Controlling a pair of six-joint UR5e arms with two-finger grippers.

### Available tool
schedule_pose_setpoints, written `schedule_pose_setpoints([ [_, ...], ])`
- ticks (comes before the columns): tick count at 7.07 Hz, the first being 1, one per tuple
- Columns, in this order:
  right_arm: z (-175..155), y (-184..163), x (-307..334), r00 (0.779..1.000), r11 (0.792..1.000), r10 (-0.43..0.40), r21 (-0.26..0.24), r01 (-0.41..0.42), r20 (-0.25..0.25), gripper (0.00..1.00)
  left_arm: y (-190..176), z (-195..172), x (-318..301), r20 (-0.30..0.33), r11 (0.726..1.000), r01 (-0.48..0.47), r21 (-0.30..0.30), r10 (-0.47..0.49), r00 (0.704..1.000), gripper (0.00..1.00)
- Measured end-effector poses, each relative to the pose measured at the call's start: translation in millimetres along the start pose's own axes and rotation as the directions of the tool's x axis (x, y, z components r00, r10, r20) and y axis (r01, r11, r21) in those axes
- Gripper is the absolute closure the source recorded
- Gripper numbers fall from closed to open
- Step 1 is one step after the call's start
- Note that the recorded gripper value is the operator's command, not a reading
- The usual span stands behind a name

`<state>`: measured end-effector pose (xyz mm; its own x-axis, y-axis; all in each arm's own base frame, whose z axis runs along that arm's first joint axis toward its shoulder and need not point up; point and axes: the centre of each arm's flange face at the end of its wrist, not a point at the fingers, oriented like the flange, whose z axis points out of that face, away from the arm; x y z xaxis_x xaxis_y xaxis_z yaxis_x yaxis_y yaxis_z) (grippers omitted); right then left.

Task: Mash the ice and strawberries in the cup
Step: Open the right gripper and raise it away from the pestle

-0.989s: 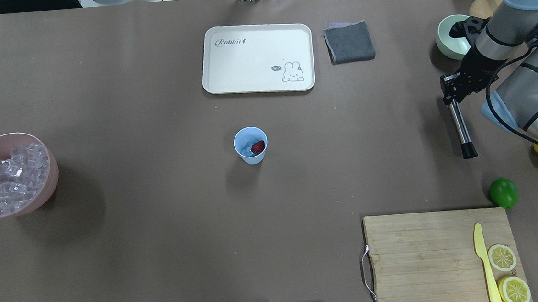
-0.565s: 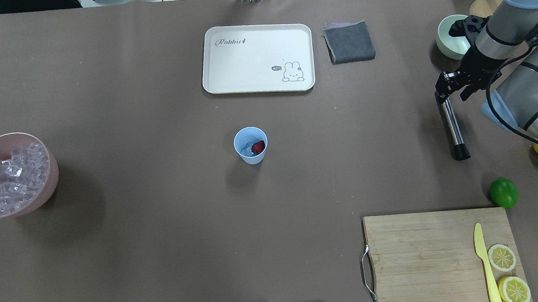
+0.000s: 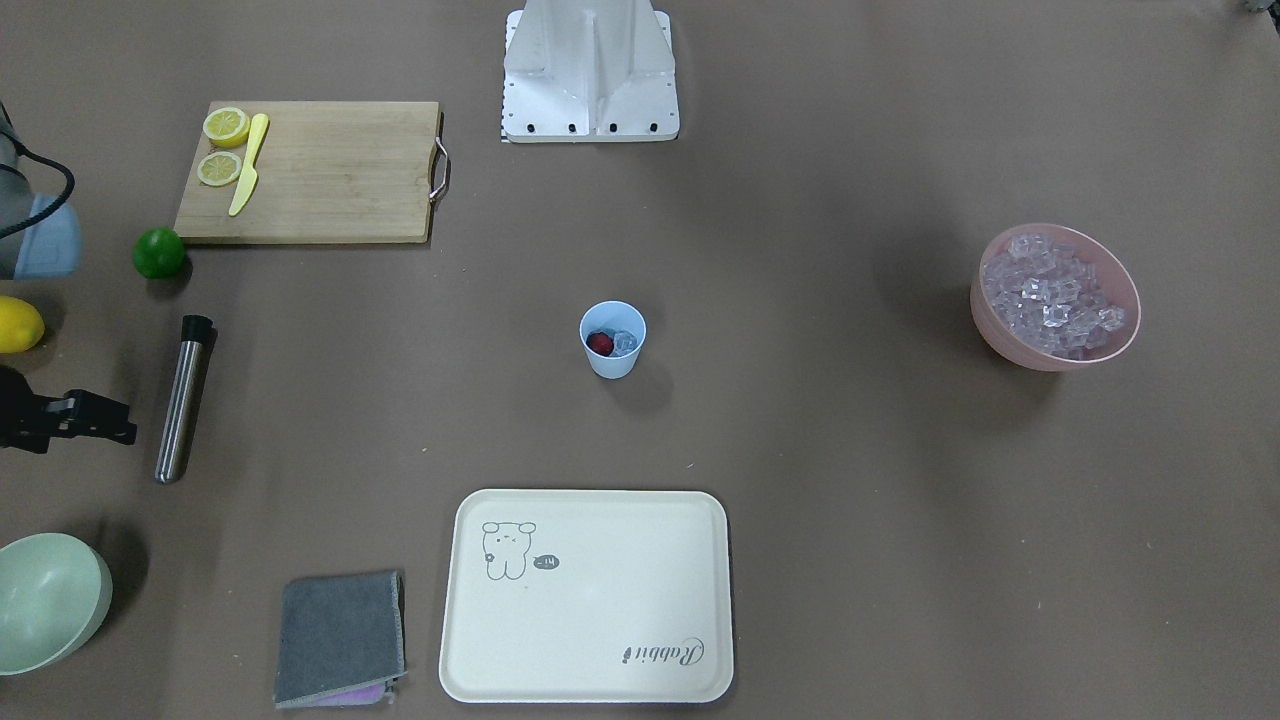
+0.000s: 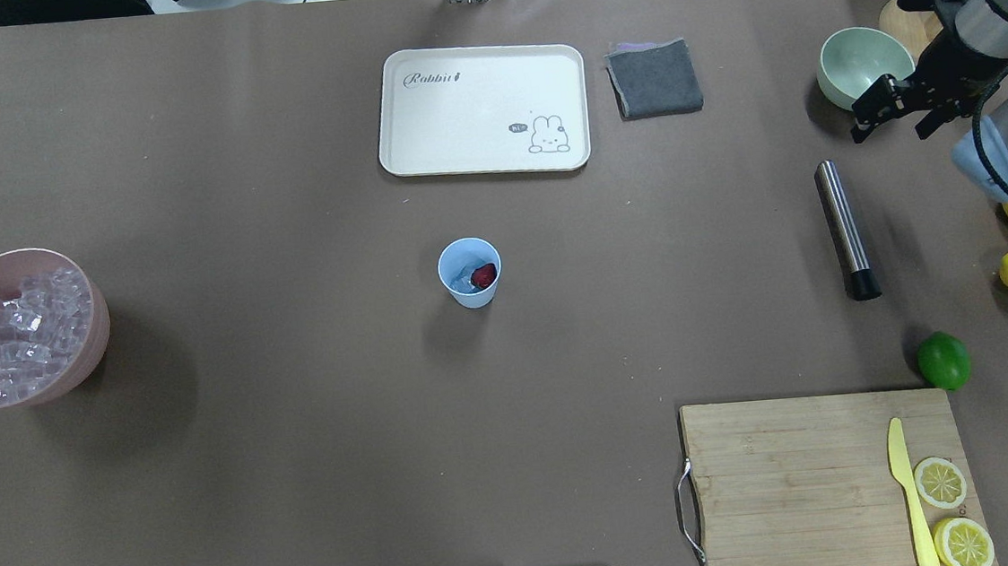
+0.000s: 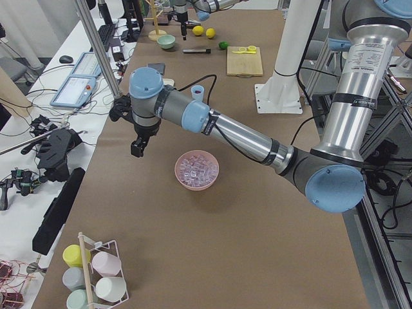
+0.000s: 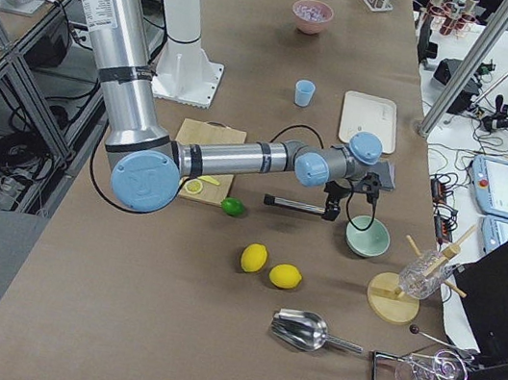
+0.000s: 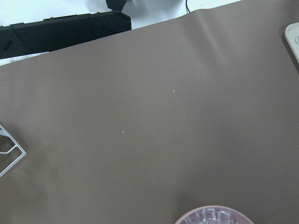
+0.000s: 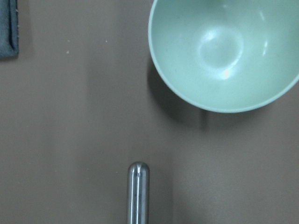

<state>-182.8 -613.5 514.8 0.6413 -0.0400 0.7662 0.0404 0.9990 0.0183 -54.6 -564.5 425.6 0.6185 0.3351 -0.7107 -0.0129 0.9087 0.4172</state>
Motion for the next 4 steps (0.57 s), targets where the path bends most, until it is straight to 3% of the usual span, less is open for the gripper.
schedule_pose_setpoints([
  [2,-43.5,16.2,23.8,1.000,0.998,-0.019,0.064,0.018,0.017,0.00,0.3,0.2,-2.3,0.003,1.000,0.005,-0.001,-0.005,1.000,0.03],
  [4,-77.2,48.6,47.0,0.999,0.992,-0.050,0.113,0.050,0.001,0.00,3.8,-1.7,-9.8,0.031,1.000,0.020,-0.001,-0.020,0.999,0.02],
])
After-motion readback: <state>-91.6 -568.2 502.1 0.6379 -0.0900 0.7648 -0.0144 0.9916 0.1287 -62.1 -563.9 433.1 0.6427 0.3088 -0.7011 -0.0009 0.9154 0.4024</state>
